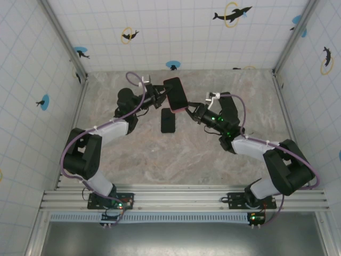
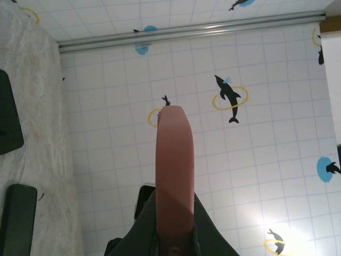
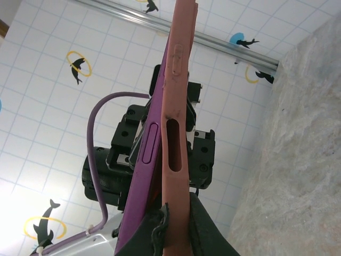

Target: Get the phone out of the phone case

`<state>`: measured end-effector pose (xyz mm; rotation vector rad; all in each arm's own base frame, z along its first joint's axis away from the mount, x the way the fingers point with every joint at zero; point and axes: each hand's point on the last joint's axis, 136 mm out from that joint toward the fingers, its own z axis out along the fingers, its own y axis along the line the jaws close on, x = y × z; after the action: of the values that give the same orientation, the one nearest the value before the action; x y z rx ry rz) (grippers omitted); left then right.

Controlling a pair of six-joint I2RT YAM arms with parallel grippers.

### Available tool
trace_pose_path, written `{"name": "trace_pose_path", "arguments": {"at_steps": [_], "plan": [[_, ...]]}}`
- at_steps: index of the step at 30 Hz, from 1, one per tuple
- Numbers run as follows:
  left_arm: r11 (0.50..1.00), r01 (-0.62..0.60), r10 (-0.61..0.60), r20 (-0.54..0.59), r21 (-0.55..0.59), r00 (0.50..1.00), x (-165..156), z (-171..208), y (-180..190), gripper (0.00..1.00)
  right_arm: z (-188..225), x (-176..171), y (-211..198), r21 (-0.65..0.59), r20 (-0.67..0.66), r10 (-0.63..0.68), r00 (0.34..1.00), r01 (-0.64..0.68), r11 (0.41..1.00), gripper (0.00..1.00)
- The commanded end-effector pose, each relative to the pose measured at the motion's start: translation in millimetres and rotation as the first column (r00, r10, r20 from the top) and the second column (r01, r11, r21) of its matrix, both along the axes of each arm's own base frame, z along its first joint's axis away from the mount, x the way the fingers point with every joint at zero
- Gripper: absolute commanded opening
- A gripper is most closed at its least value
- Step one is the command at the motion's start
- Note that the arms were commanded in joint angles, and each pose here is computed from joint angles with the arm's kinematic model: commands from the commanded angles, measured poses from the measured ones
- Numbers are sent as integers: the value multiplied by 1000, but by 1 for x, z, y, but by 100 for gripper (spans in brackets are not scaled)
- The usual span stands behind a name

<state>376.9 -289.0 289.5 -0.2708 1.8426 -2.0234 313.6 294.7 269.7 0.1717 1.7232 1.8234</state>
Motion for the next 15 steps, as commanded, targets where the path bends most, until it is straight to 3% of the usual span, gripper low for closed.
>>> {"name": "trace_pose_path", "arguments": {"at_steps": [1, 9, 15], "plan": [[999, -15, 15, 7, 32, 1000, 5, -5, -2, 20, 33, -6, -8, 99, 87, -33, 996, 24, 995, 0], [999, -24, 24, -6, 37, 1000, 9, -7, -3, 34, 32, -2, -16, 132, 74, -90, 993, 80, 988, 0], [994, -57, 61, -39, 90, 997, 13, -20, 0, 58, 35, 2, -20, 149, 82, -120, 989, 107, 983, 0]]}}
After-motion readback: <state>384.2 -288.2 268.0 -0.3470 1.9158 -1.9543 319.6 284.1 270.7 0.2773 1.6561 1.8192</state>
